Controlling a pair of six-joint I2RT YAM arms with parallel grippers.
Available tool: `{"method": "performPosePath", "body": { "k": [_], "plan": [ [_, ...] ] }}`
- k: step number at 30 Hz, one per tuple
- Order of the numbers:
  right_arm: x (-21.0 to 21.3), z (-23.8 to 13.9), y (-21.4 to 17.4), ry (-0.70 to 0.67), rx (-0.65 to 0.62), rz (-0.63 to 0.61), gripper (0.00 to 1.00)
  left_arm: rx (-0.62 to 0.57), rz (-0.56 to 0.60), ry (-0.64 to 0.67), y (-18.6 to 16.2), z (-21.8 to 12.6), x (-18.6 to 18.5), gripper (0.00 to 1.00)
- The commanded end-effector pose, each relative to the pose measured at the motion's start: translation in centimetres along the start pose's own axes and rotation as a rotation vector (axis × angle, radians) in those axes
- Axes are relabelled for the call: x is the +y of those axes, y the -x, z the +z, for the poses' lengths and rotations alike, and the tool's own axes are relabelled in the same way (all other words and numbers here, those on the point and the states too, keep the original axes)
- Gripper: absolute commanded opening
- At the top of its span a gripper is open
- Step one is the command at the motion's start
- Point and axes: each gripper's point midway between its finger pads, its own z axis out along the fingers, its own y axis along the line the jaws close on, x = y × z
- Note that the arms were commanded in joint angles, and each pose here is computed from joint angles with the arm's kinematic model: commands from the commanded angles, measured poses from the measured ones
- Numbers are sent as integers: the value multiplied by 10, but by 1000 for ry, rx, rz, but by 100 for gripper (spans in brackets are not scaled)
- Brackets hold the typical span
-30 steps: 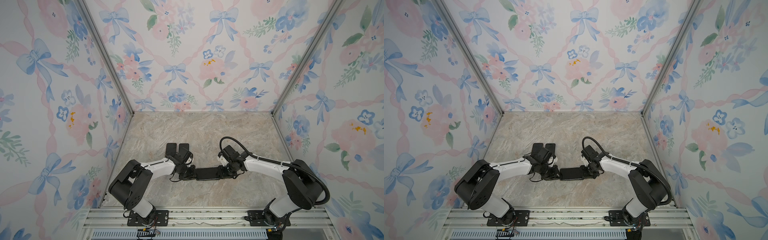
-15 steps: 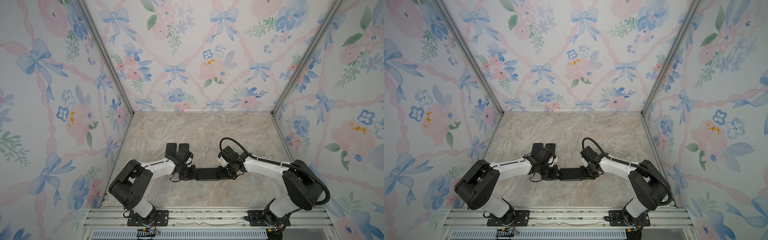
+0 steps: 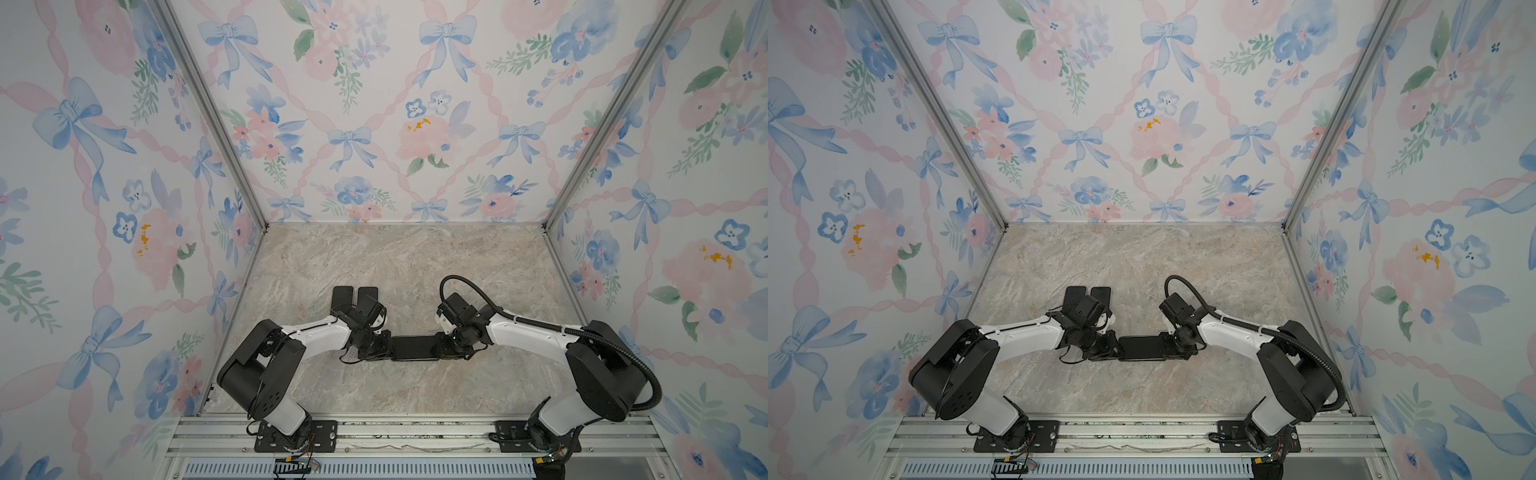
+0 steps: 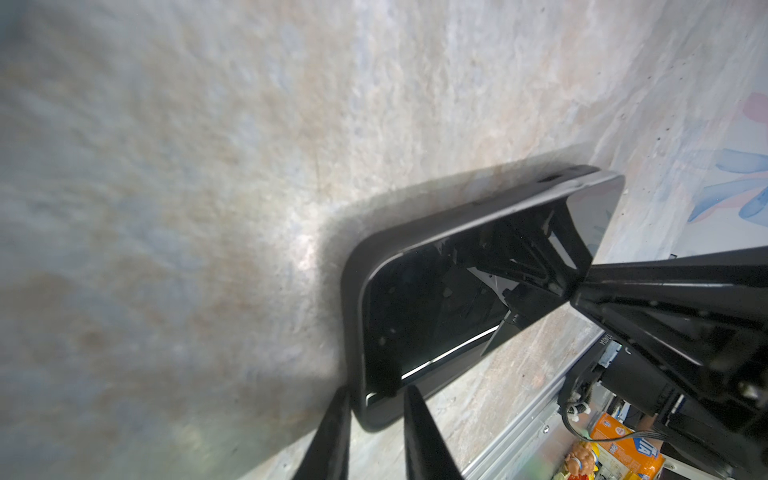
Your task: Put the phone into the phone case
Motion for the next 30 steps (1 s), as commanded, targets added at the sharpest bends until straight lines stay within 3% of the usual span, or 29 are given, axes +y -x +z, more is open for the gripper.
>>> {"method": "performPosePath", "body": {
  "k": [1,20,30],
  "plan": [
    [31,23,-11,103,45,-69,14,11,31,-53,-1,3,-16,24],
    [15,34,-10,13,65,-95,11,7,37,-59,-1,2,-17,24],
    [1,36,-15,-111,66,-176,12,1,36,-59,1,1,-17,24]
  ]
}}
